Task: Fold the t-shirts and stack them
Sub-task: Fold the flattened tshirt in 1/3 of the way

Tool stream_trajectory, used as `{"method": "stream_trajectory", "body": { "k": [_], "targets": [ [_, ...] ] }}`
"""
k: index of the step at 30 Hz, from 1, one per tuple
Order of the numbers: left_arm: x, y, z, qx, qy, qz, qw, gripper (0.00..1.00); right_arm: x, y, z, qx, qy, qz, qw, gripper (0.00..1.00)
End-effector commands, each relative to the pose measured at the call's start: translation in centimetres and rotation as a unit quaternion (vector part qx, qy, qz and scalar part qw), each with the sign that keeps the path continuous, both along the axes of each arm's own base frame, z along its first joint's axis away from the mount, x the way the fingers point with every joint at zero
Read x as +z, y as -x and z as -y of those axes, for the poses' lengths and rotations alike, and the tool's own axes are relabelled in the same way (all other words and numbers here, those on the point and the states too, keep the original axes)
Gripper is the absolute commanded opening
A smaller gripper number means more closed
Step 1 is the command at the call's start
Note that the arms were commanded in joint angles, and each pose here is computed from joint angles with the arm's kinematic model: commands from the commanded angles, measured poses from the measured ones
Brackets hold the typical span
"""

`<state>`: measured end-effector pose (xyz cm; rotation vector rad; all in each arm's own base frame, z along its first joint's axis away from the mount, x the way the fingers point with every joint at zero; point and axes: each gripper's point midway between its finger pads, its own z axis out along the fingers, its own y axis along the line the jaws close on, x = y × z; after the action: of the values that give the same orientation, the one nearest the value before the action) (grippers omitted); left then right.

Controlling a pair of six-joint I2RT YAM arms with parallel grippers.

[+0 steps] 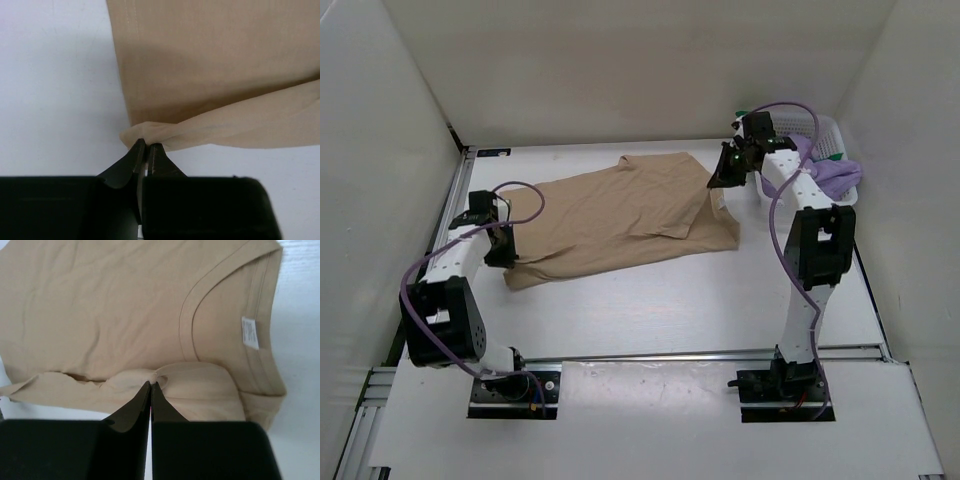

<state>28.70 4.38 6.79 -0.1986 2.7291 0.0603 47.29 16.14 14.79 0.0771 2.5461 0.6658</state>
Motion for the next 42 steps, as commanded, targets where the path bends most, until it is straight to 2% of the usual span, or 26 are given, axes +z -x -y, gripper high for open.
{"method": "stream_trajectory", "body": {
  "k": [1, 9, 11, 14, 16, 19, 22, 23, 24, 27, 30, 31, 33, 36, 37, 39, 40, 42],
  "targets": [
    [1.8, -3.0, -0.3, 0.001, 0.011, 0.043, 0.999, 0.10, 1.6, -2.1, 0.7, -0.005, -0.001, 0.024, 1.000, 0.00],
    [0.7, -4.5, -0.6, 0.001, 0.014, 0.027, 1.000, 0.10, 2.0, -5.0, 1.0, -0.025, 0.000, 0.041, 0.999, 0.00],
    [0.4, -4.7, -0.6, 0.001, 0.014, 0.026, 1.000, 0.10, 0.6, -5.1, 1.0, -0.028, 0.000, 0.027, 0.999, 0.00],
    [-0.1, -4.8, -0.8, 0.004, 0.010, 0.018, 1.000, 0.14, 0.0, -5.6, 0.9, -0.032, -0.002, 0.023, 0.999, 0.00],
    [-0.4, -4.7, -1.2, 0.009, 0.000, 0.011, 1.000, 0.22, -0.1, -5.8, 0.7, -0.043, -0.010, 0.016, 0.999, 0.00],
    [-0.6, -5.4, -2.6, 0.022, -0.030, 0.003, 0.999, 0.32, -0.1, -6.3, 0.5, -0.059, -0.022, 0.010, 0.998, 0.10],
    [0.7, -7.5, -5.9, 0.061, -0.080, 0.019, 0.995, 0.40, 1.7, -7.4, -0.1, -0.062, -0.026, 0.038, 0.997, 0.21],
    [1.4, -7.9, -7.2, 0.077, -0.089, 0.026, 0.993, 0.46, 2.3, -7.8, 0.1, -0.065, -0.024, 0.047, 0.996, 0.22],
    [3.0, -9.1, -8.1, 0.087, -0.099, 0.047, 0.990, 0.50, 3.4, -8.1, -0.4, -0.064, -0.023, 0.063, 0.996, 0.28],
    [4.5, -9.6, -9.1, 0.099, -0.112, 0.065, 0.987, 0.59, 5.8, -8.1, 0.0, -0.072, -0.020, 0.089, 0.993, 0.39],
    [4.9, -8.1, -8.2, 0.092, -0.099, 0.068, 0.989, 0.62, 7.2, -6.1, 0.3, -0.072, -0.020, 0.089, 0.993, 0.52],
    [4.5, -7.3, -7.6, 0.086, -0.088, 0.061, 0.991, 0.64, 5.0, -4.3, 0.6, -0.072, -0.011, 0.051, 0.996, 0.54],
    [3.9, -5.1, -6.3, 0.074, -0.073, 0.040, 0.994, 0.64, 5.0, -1.7, 1.1, -0.072, -0.007, 0.033, 0.997, 0.57],
    [0.2, -0.7, -4.0, 0.054, -0.036, -0.029, 0.997, 0.64, 3.0, 2.5, 1.8, -0.068, 0.009, -0.019, 0.997, 0.64],
    [-1.1, 1.1, -3.6, 0.053, -0.032, -0.055, 0.997, 0.65, 0.5, 4.4, 2.4, -0.073, 0.025, -0.057, 0.995, 0.67],
    [-2.2, 2.2, -2.8, 0.047, -0.015, -0.071, 0.996, 0.65, -0.8, 6.3, 3.3, -0.081, 0.044, -0.078, 0.993, 0.69],
    [-2.8, 2.5, -2.5, 0.045, -0.007, -0.081, 0.996, 0.66, -2.9, 7.8, 4.1, -0.088, 0.065, -0.104, 0.988, 0.71],
    [-3.1, 2.5, -1.9, 0.040, 0.009, -0.085, 0.996, 0.67, -4.4, 8.8, 4.5, -0.087, 0.077, -0.120, 0.986, 0.71]
  ]
}}
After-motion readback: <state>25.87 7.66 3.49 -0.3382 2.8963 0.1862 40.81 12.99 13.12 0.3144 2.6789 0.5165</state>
